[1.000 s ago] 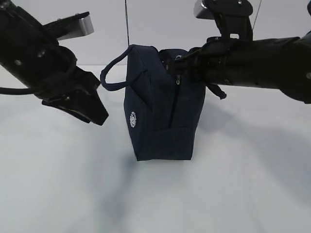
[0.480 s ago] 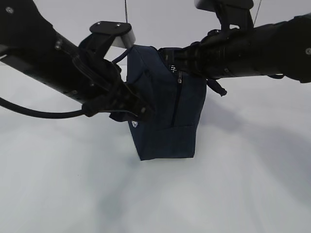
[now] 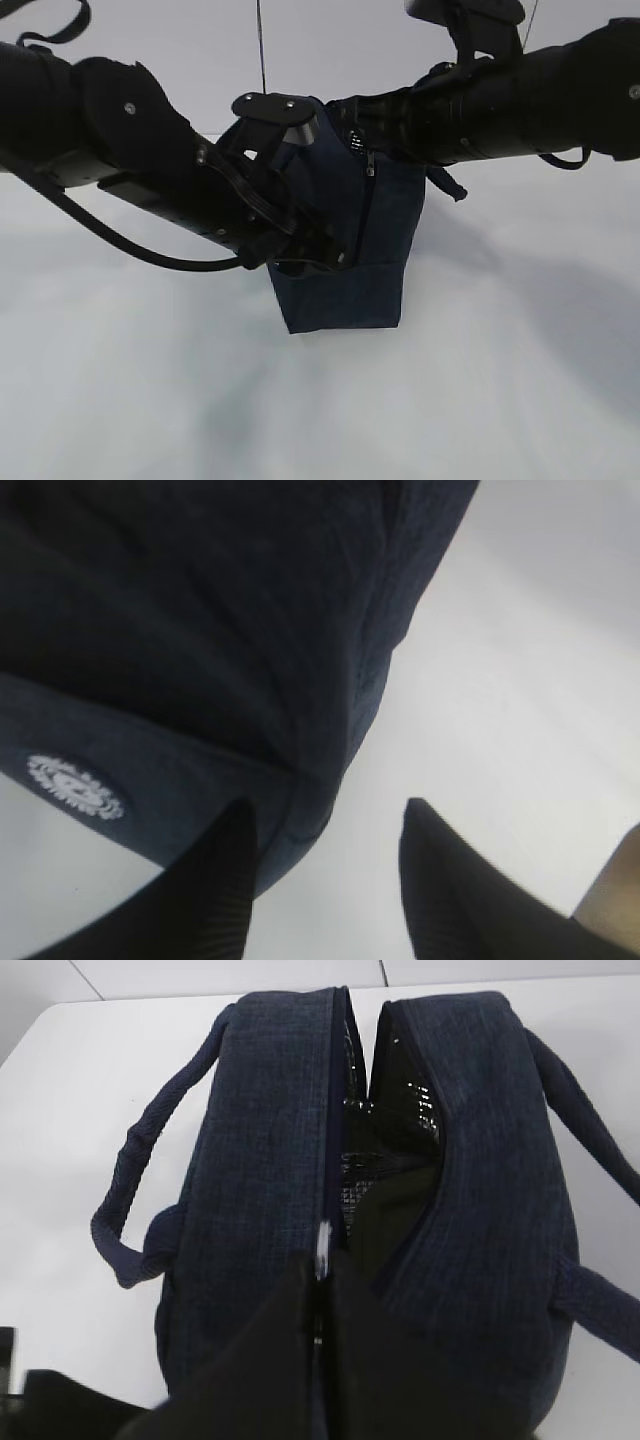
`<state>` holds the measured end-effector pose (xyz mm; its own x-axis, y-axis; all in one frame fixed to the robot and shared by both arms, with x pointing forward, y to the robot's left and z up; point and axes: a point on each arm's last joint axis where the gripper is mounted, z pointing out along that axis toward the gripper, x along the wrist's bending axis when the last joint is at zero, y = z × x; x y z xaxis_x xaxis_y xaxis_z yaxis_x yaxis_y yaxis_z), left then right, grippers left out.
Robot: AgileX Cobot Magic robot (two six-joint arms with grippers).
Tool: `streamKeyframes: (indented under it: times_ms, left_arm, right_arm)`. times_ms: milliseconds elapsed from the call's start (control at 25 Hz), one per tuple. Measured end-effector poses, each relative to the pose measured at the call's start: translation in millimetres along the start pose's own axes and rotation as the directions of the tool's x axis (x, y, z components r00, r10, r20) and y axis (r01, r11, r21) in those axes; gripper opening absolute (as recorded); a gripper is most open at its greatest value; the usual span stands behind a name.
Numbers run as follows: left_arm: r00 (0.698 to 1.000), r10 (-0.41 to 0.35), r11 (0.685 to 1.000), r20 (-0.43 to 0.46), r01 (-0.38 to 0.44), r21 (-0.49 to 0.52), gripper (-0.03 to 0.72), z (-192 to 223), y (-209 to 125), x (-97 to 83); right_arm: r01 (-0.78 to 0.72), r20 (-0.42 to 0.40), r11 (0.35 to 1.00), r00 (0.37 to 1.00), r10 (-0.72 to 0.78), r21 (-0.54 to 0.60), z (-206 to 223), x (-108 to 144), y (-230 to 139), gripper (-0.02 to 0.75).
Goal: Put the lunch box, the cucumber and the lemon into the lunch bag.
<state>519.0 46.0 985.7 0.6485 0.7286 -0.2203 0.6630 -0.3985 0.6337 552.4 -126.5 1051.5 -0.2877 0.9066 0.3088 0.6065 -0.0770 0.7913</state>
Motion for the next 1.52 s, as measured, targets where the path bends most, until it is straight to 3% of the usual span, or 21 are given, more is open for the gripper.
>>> streamKeyframes:
  times_ms: [200, 400, 480, 800, 1520]
  left_arm:
    - [1.0, -0.014, 1.0, -0.022, 0.014, -0.019, 0.307, 15, -3, 2.3]
    - [0.999, -0.017, 0.999, -0.035, 0.015, -0.044, 0.048, 16, -1, 3.7]
    - [0.999, -0.002, 0.999, -0.04, 0.0, -0.042, 0.006, 16, -1, 4.1]
    - [0.995, 0.09, 0.996, -0.041, -0.089, 0.026, -0.008, 16, -7, 4.4]
    - [0.99, 0.137, 0.984, -0.03, -0.132, 0.121, -0.009, 14, -25, 5.8]
  right_arm:
    - [-0.057, -0.007, 0.998, 0.998, 0.057, 0.006, 0, 1, 0, 0.0]
    - [-0.094, -0.012, 0.996, 0.996, 0.094, 0.008, 0, 1, -1, 0.0]
    - [-0.117, -0.015, 0.993, 0.993, 0.117, 0.009, 0, 1, -1, 0.0]
    - [-0.149, -0.037, 0.989, 0.988, 0.148, -0.02, -2, 6, 11, 0.0]
    - [-0.107, -0.038, 0.994, 0.994, 0.106, -0.032, 38, 13, 31, 0.0]
